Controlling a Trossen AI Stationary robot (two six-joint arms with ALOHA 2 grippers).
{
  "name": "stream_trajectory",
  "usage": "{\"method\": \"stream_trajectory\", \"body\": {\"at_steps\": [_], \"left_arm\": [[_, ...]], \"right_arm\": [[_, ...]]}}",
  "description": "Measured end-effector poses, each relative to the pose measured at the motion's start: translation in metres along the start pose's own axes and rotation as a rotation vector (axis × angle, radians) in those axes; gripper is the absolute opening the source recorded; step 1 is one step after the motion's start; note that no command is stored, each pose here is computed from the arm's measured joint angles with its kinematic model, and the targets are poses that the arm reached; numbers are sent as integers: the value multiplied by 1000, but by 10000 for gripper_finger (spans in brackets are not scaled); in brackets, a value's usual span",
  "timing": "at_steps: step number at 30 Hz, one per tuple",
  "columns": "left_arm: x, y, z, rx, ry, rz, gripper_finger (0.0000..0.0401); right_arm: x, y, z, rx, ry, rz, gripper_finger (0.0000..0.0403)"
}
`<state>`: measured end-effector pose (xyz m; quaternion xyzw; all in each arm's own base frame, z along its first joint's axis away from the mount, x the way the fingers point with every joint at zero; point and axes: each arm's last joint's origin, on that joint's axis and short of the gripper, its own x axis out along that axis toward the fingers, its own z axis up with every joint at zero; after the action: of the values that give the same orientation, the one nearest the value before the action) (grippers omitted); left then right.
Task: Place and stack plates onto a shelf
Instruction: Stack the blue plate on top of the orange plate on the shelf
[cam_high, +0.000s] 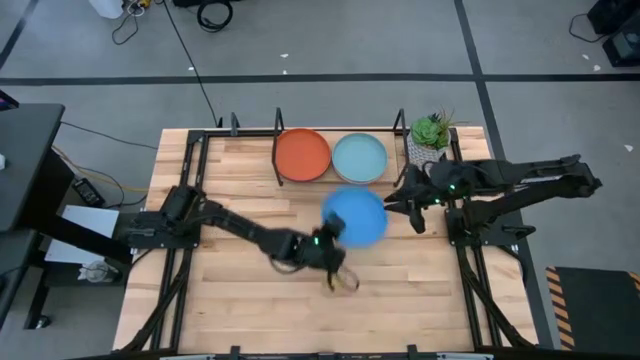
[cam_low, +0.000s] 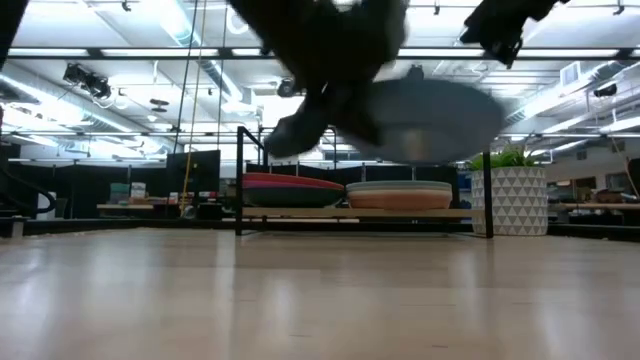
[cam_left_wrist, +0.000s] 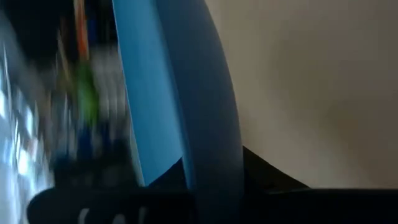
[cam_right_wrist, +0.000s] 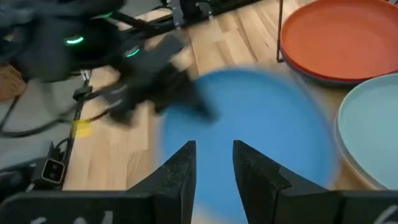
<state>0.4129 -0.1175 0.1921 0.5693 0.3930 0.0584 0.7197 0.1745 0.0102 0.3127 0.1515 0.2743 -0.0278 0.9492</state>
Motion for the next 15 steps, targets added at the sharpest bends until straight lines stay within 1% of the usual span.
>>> {"method": "stream_trajectory", "body": {"at_steps": [3, 7, 9, 12, 15], "left_arm": [[18, 8, -25, -76, 213, 70, 54], [40, 21, -56, -189, 409, 160, 54], [50, 26, -72, -230, 466, 152, 54], [62, 29, -94, -300, 527, 111, 54], [68, 30, -110, -322, 596, 102, 54]], "right_arm": [[-3, 7, -11, -18, -7, -14, 112], [4, 11, -28, -27, 19, -51, 112], [9, 13, -34, -22, 26, -47, 112], [14, 16, -42, -28, 44, -31, 112], [15, 18, -45, -39, 49, -18, 112]]}}
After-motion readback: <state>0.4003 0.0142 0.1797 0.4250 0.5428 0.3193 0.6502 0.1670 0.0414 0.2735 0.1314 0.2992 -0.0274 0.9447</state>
